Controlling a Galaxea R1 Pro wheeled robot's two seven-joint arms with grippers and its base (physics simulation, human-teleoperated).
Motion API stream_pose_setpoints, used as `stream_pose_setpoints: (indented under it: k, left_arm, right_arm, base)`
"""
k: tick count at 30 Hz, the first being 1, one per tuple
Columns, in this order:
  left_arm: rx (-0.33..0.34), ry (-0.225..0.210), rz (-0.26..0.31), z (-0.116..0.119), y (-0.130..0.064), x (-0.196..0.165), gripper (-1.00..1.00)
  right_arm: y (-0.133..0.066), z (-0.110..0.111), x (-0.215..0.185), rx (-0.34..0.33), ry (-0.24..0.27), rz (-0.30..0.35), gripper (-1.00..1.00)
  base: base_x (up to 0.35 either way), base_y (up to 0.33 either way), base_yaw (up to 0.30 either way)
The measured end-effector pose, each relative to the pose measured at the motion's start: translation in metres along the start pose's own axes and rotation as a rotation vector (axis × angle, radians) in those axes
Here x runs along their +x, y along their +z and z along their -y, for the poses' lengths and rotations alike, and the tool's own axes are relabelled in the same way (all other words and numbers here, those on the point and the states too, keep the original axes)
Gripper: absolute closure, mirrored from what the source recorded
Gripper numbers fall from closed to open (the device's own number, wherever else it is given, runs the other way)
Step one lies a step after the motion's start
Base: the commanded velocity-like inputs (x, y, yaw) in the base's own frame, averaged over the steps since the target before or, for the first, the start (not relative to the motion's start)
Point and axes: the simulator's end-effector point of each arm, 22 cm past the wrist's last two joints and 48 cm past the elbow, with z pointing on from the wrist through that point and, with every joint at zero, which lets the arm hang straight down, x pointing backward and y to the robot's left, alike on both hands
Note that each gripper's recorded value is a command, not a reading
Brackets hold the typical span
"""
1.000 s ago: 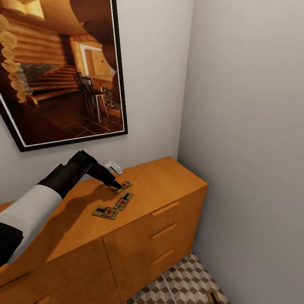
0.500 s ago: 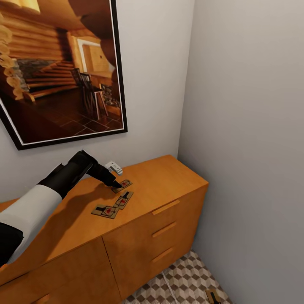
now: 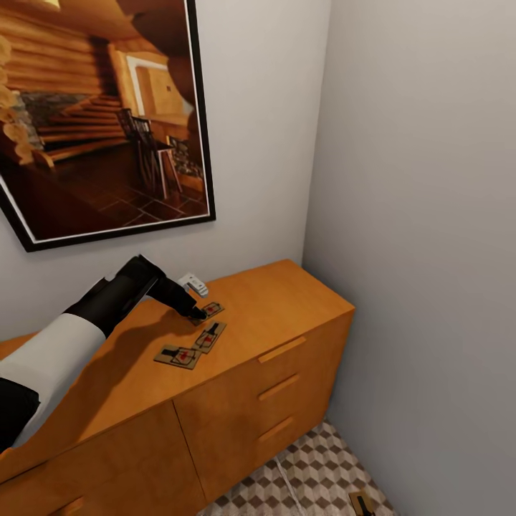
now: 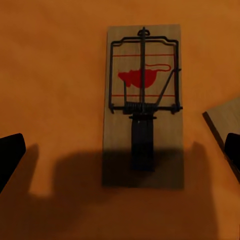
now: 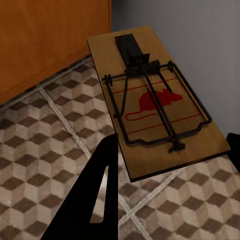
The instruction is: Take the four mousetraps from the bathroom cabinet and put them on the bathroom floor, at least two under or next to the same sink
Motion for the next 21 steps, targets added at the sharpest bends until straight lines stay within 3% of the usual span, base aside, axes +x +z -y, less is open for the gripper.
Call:
stream_pose_setpoints:
  k: [21]
  left_arm:
    - [0.016,-0.011,-0.021,0.0,0.015,0.009,-1.0]
  right_arm:
    - [-0.001,0.001,0.01,0.002,-0.003,-0.024,1.0]
  base:
    - [0.0,0.0,0.0]
